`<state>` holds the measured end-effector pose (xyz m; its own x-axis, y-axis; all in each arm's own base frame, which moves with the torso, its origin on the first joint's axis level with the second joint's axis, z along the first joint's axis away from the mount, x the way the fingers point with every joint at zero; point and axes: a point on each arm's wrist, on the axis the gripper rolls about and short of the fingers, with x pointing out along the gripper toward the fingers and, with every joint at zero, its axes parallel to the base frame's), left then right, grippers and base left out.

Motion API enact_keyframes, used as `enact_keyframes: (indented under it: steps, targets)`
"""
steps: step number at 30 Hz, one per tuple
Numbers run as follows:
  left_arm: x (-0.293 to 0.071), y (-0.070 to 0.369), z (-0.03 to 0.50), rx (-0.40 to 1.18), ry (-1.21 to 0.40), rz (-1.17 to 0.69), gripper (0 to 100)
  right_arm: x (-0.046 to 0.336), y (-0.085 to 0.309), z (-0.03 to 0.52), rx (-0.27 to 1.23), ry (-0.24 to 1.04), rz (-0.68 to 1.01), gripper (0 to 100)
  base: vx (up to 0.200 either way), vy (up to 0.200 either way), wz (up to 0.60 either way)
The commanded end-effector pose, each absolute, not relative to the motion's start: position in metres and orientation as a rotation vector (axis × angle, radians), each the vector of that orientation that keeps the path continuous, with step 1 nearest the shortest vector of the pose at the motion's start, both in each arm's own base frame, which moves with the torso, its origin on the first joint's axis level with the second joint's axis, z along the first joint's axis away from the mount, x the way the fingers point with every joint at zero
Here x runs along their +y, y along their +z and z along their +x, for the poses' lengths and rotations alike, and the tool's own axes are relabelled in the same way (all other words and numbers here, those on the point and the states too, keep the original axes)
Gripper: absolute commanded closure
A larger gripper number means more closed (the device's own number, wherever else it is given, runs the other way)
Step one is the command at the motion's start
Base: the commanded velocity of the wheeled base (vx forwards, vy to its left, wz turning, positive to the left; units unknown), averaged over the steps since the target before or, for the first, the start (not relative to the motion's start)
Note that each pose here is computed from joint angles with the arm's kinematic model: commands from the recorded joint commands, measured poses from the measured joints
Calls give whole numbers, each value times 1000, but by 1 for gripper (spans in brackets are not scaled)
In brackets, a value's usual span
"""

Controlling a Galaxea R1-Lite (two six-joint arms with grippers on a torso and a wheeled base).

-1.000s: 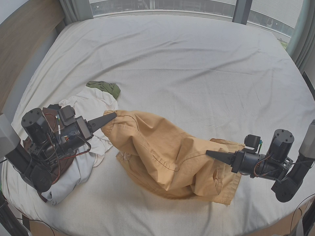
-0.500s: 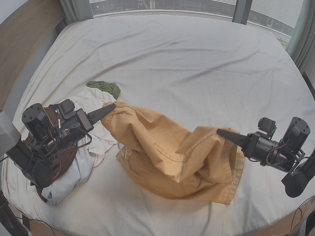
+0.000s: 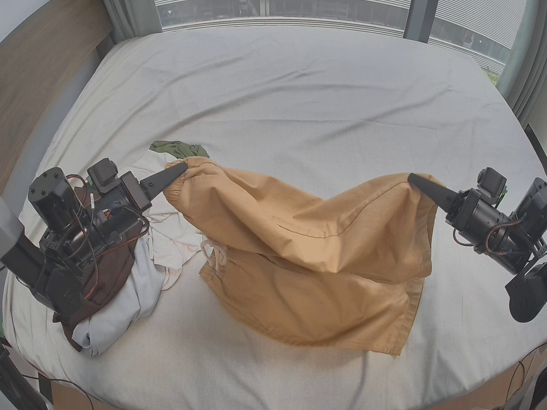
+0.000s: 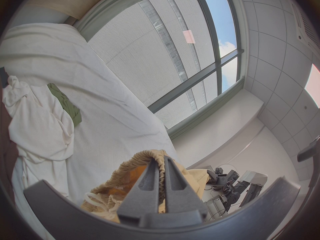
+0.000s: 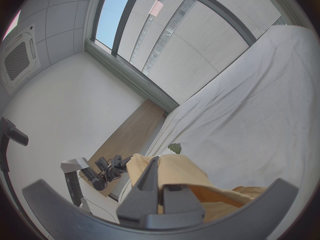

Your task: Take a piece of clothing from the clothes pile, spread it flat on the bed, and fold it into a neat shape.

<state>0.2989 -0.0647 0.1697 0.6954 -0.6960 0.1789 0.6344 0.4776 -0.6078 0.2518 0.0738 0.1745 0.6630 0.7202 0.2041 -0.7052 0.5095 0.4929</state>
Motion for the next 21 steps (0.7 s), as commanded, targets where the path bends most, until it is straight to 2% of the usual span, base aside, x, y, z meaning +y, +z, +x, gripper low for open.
enact_keyframes:
  steps: [1,15,21]
  targets:
    - [-49,198,285,71,-781,-693,100,62,178,259,-2,816,576,100,0,0,0]
    - [-52,208,283,143,-721,-648,100,41,184,271,-43,745,599,100,0,0,0]
    - [-59,198,291,156,-731,-645,100,38,187,272,-58,740,595,100,0,0,0]
